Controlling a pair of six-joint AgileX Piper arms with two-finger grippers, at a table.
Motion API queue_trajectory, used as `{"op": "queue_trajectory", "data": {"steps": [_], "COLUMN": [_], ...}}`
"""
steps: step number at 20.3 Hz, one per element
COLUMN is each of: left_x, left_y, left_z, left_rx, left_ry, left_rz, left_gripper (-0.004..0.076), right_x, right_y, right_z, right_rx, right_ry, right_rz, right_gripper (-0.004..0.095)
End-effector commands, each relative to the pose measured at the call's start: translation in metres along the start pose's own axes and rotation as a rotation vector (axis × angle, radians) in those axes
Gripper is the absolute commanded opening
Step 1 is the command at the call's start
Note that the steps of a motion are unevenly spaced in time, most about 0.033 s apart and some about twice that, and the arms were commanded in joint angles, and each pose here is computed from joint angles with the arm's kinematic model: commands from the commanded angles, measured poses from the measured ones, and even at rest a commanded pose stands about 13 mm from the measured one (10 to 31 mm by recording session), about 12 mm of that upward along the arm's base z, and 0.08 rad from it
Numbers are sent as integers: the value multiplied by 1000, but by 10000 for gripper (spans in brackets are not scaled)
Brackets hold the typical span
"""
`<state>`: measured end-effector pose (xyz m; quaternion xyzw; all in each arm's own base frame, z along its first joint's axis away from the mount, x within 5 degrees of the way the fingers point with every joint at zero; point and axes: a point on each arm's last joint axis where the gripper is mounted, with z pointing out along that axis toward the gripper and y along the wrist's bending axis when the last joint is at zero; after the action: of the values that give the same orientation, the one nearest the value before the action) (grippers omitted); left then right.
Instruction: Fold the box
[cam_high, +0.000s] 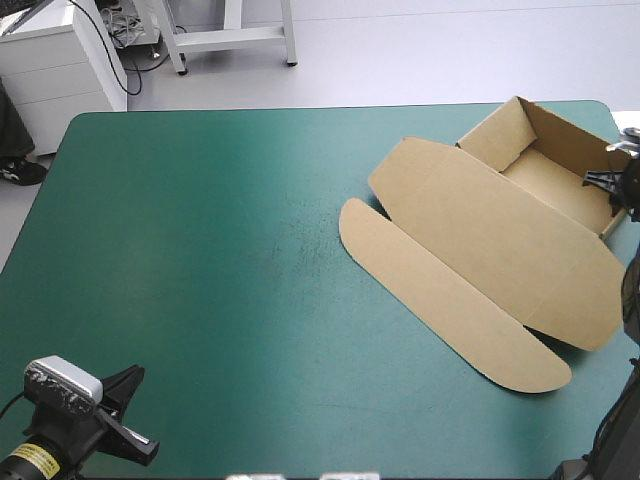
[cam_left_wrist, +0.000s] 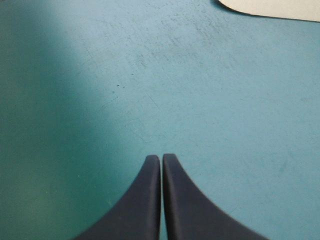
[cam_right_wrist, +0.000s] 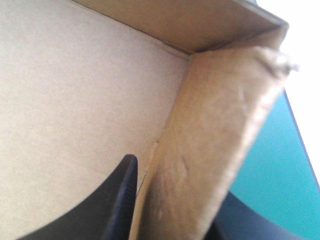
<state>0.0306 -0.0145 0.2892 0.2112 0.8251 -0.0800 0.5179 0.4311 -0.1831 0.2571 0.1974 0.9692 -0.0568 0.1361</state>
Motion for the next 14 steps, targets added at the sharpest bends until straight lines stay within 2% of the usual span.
{"op": "queue_trajectory", "data": {"steps": [1,5,8,11,12,14], "left_x": [-13,-13,-13,-13,-13,-13], "left_y": [0,0,0,1,1,1], "left_z": [-3,-3,-3,-3,-3,-3], "left_rx": [4,5,5,2,2,2], "left_ry": [-82,-82,-82,-81,-81,-81], "left_rz": [-16,-34,-36,-40,-40,-40], "left_gripper": [-8,-8,-8,-8,-8,-8], "right_x": [1,4,5,3,3,3], "right_y": [-36,-68,-70,-61,-59,-58], "right_z": [-35,-34,-34,-35,-35,-37], "right_rx": [-16,17,0,-98,-123,-130], "right_ry": [-61,-58,-59,-67,-69,-74], "right_rz": [101,190,221,163,166,166], "right_gripper": [-20,-20,-6,135,219,333]}}
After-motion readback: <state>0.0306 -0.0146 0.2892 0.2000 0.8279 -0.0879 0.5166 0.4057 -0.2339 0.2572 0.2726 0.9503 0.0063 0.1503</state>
